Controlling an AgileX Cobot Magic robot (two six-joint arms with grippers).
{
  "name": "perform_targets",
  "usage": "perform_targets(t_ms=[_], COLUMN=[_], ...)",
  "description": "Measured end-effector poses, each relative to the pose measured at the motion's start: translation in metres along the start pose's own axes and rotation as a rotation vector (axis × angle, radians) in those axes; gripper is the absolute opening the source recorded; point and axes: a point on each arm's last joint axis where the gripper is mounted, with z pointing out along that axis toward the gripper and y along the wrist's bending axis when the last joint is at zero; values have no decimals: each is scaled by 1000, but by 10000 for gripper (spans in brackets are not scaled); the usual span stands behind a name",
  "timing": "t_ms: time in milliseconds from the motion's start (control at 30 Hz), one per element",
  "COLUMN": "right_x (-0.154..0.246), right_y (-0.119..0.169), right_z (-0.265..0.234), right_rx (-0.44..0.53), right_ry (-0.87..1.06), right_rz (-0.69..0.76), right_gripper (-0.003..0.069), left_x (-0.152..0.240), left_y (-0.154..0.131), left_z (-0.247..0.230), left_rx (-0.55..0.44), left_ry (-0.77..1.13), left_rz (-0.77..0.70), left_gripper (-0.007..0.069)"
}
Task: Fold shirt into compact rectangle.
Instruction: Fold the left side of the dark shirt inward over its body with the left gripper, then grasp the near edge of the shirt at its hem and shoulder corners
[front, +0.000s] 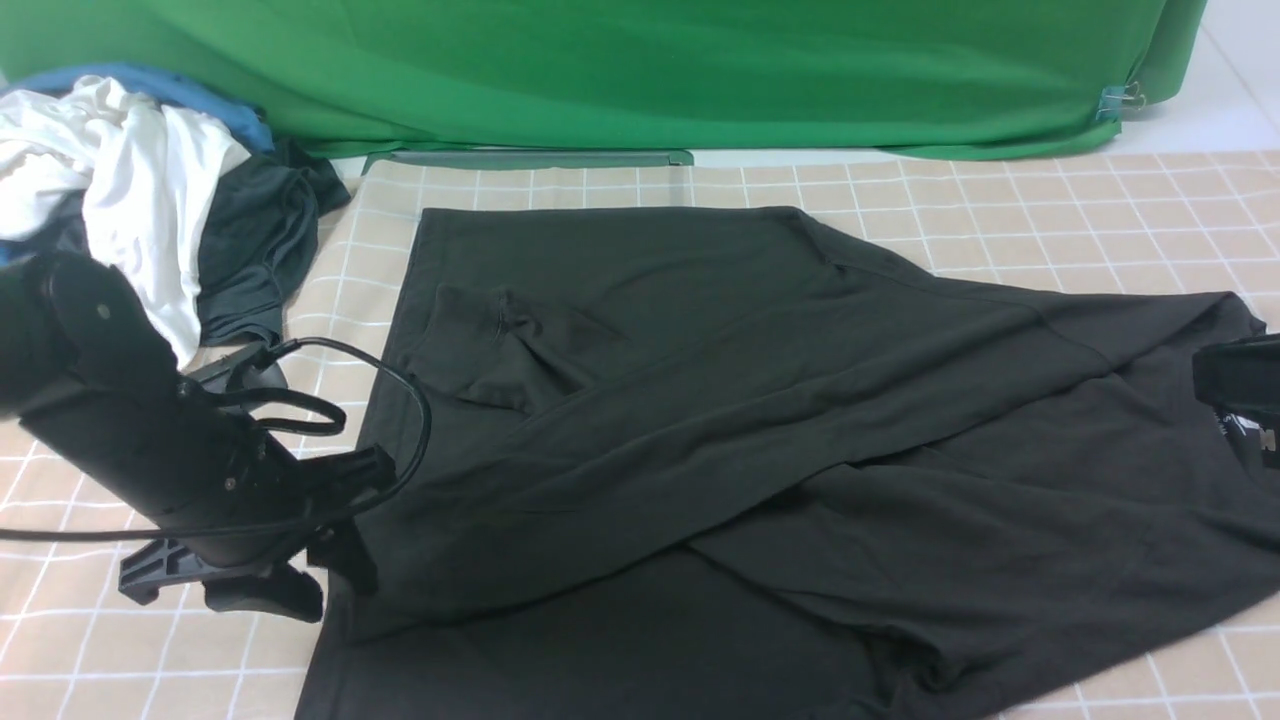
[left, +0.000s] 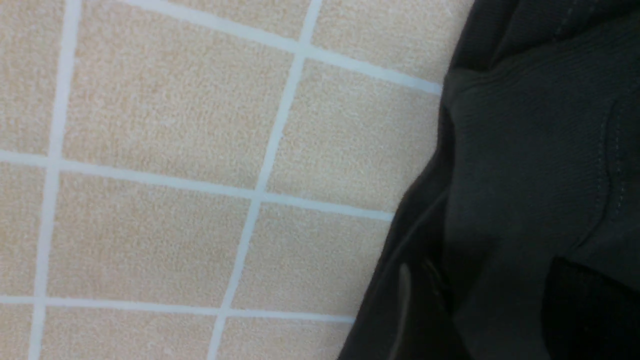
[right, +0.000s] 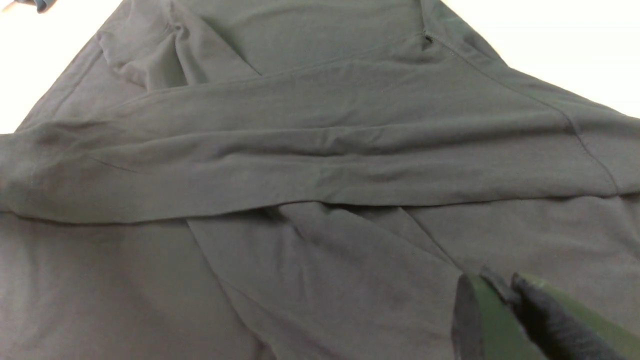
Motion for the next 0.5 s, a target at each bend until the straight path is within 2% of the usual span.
perform_targets(t_ms=[167, 300, 500], right_x=[-1, -10, -24], right_y=[2, 6, 9], right_z=[-3, -9, -8], right_rx=[-17, -40, -83], right_ry=[33, 66, 164], right_rz=[-20, -37, -49], right_gripper=[92, 92, 92], left_x=[-21, -25, -2], left_y=[-19, -31, -29], left_z=[-41, -82, -118], left_rx=[8, 30, 0], left_ry=[-29, -110, -179], left_rz=[64, 85, 80], left_gripper=[504, 545, 537])
